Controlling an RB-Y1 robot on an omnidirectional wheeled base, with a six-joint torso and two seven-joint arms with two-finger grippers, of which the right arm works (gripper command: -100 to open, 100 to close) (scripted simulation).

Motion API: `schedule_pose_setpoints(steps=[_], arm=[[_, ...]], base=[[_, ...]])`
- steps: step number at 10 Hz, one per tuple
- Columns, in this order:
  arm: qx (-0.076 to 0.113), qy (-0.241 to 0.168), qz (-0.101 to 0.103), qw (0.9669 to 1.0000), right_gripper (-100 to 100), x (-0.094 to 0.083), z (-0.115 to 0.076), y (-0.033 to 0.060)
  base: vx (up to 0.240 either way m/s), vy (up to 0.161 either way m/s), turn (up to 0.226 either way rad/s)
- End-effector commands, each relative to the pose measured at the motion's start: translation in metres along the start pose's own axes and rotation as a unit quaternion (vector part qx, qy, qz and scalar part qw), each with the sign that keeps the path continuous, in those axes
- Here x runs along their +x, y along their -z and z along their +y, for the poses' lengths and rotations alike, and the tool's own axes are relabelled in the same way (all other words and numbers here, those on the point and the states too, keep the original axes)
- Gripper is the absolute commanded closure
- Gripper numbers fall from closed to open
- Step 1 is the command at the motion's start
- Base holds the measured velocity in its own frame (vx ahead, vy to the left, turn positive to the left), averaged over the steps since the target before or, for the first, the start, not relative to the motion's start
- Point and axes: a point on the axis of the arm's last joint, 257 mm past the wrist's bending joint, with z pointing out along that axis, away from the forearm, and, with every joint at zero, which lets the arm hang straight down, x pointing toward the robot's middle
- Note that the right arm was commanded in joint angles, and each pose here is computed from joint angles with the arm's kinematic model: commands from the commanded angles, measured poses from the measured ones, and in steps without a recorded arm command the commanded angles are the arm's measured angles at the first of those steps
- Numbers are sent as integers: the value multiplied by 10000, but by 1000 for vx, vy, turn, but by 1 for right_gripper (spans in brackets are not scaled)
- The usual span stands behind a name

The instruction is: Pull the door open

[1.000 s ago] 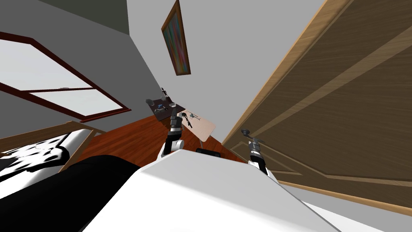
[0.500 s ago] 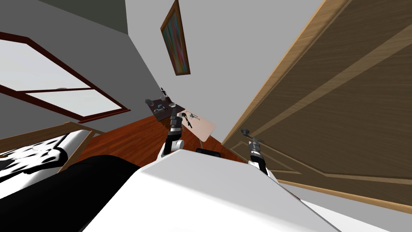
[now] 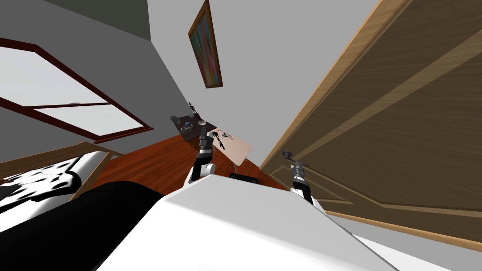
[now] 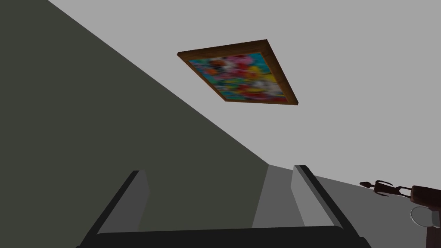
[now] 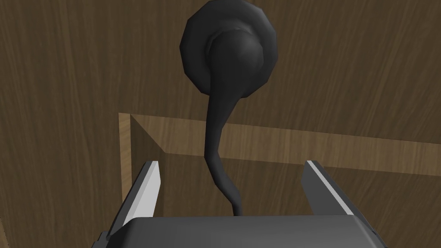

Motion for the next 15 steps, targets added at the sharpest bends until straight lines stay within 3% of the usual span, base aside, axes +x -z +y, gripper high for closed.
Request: schedule_pose_setpoints(steps=[1, 12, 13, 15], arm=[[6, -2, -26, 10000, -100, 9, 2, -38], [7, -3, -30, 10000, -100, 10, 3, -44], [19, -5, -117, 9999, -100, -135, -15, -19], [19, -5, -117, 9999, -100, -135, -15, -19]], base=[[9, -21, 60], [2, -4, 12], [14, -33, 93], [6, -14, 41]])
